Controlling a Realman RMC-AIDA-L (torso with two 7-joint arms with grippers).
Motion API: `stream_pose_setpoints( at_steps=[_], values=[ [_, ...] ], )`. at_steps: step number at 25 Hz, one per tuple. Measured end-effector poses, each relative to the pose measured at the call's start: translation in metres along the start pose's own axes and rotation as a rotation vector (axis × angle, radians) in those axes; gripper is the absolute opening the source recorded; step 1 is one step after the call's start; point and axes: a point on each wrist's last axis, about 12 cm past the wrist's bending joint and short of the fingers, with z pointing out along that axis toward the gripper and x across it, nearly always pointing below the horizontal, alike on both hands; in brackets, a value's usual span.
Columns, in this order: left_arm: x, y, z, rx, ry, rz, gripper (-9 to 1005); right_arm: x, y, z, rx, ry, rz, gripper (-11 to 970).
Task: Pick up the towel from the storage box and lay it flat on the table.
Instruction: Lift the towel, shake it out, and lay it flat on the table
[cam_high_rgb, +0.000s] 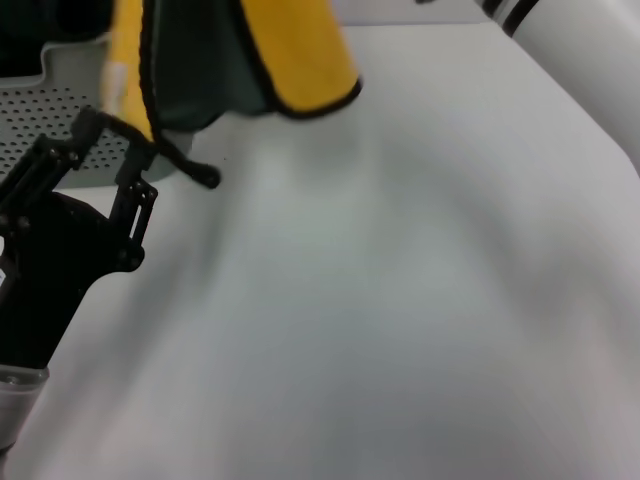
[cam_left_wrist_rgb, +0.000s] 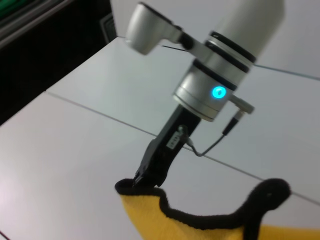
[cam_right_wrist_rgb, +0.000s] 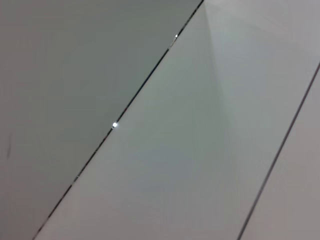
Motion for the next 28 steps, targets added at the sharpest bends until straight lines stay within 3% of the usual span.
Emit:
stream_pose_setpoints(
  at_steps=[7, 12, 23, 28],
  values=[
    [0.003, 0.002, 0.003, -0.006, -0.009, -0.223, 321, 0.006, 0.0, -0.001, -0.003, 0.018, -0.004, 11],
    [0.008, 0.006, 0.008, -0.024, -0.009, -0.309, 213, 0.007, 0.002, -0.003, -0.008, 0.021, -0.006, 11],
    [0.021, 0.018, 0.012, 0.0, -0.044, -0.658, 186, 0.012, 0.005, -0.005, -0.015, 0.037, -0.013, 12],
    [0.027, 0.023, 0.014, 0.023, -0.05, -0.767, 173, 0.012, 0.007, -0.006, -0.023, 0.038, -0.015, 12]
  ],
)
